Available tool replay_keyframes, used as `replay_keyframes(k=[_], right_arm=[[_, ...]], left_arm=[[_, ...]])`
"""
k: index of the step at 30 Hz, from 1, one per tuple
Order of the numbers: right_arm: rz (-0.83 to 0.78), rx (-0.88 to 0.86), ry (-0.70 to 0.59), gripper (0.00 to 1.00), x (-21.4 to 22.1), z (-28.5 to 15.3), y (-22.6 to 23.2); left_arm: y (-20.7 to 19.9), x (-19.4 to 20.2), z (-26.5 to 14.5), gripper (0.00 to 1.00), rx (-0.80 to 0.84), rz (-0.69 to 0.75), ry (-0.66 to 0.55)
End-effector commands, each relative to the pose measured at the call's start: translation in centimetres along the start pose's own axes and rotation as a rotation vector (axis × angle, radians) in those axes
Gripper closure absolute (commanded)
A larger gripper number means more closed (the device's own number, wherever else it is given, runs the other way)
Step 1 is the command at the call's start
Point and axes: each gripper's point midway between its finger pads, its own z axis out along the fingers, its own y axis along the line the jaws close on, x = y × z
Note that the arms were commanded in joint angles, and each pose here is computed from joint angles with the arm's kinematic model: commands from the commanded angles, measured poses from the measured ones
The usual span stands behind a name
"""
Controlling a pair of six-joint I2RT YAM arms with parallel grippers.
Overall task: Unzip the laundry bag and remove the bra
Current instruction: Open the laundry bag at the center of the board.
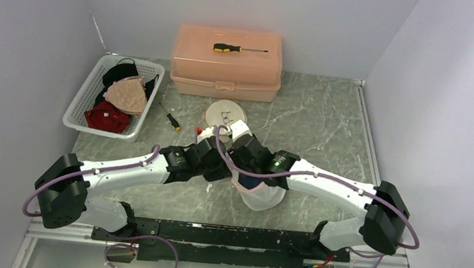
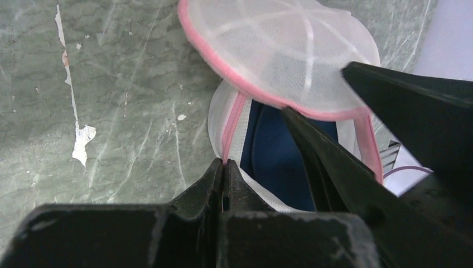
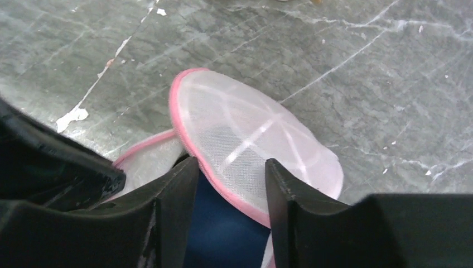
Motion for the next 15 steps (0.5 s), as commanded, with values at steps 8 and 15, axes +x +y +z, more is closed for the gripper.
replay_keyframes(k=[8, 15], right_arm=[[0.033, 0.047, -0.053, 0.8, -1.3, 0.5, -0.3], [0.021, -0.036, -0.083, 0.42, -1.0, 0.0, 0.7]], left_arm=[[0.4, -0.4, -0.9, 0.97, 0.014, -0.003, -0.032], [0.5, -0.3, -0.9, 0.97, 0.014, -0.005, -0.033]])
